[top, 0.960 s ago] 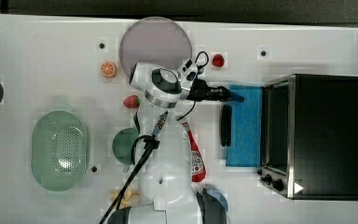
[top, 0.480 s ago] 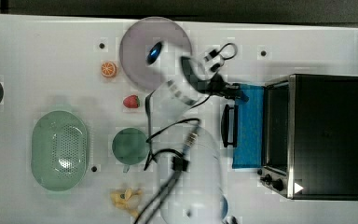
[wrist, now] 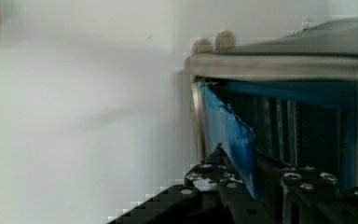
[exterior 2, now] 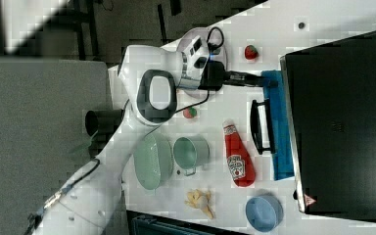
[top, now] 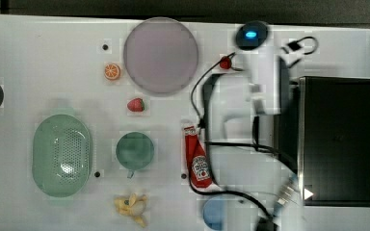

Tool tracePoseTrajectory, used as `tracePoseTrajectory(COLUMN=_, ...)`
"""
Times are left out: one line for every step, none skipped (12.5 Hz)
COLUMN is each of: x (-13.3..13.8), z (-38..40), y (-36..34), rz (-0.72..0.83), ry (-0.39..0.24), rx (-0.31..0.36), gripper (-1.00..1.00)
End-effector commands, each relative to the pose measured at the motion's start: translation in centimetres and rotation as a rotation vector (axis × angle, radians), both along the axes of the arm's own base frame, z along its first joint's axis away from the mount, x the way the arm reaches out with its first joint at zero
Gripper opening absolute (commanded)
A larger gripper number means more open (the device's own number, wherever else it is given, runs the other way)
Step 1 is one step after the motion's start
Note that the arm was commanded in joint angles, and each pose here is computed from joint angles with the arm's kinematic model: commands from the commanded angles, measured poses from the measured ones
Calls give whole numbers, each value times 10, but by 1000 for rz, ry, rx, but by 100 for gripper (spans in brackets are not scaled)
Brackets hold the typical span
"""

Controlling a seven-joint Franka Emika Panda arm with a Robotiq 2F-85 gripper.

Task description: Flap close oven.

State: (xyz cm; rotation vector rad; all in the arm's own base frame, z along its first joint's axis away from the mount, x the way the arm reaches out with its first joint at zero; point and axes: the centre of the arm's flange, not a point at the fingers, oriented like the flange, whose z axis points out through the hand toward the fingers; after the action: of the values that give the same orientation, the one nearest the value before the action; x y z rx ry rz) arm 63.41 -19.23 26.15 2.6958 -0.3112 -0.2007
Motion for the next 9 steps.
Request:
tracePoseTrajectory(x=-5, z=4, y=-27, rz=130, ry=19, rx=122, gripper=-63)
tracePoseTrajectory(x=-7, z=6, y=-38, rz=132, ry=5, rx=147, gripper=-63)
tracePoseTrajectory(x=-9, z=8, y=-48, rz=127, ry=-9, rx=171, gripper=-63)
tracePoseTrajectory(x=-11, z=10, y=-55, rz=124, ry=-22, rx=194, gripper=-63)
tracePoseTrajectory(x=-13, z=11, y=-61, rz=120, ry=-34, rx=212, gripper=-63)
tracePoseTrajectory(x=-15, z=12, y=-67, rz=123, ry=-43, rx=223, gripper=-63)
tracePoseTrajectory(x=-16, z=13, y=-71, rz=117, ry=-50, rx=224, gripper=-63)
tracePoseTrajectory(x=-16, z=13, y=-72, rz=113, ry=-54, rx=228, gripper=-63)
tracePoseTrajectory(x=-16, z=13, y=-70, rz=115, ry=-52, rx=230, gripper=-63)
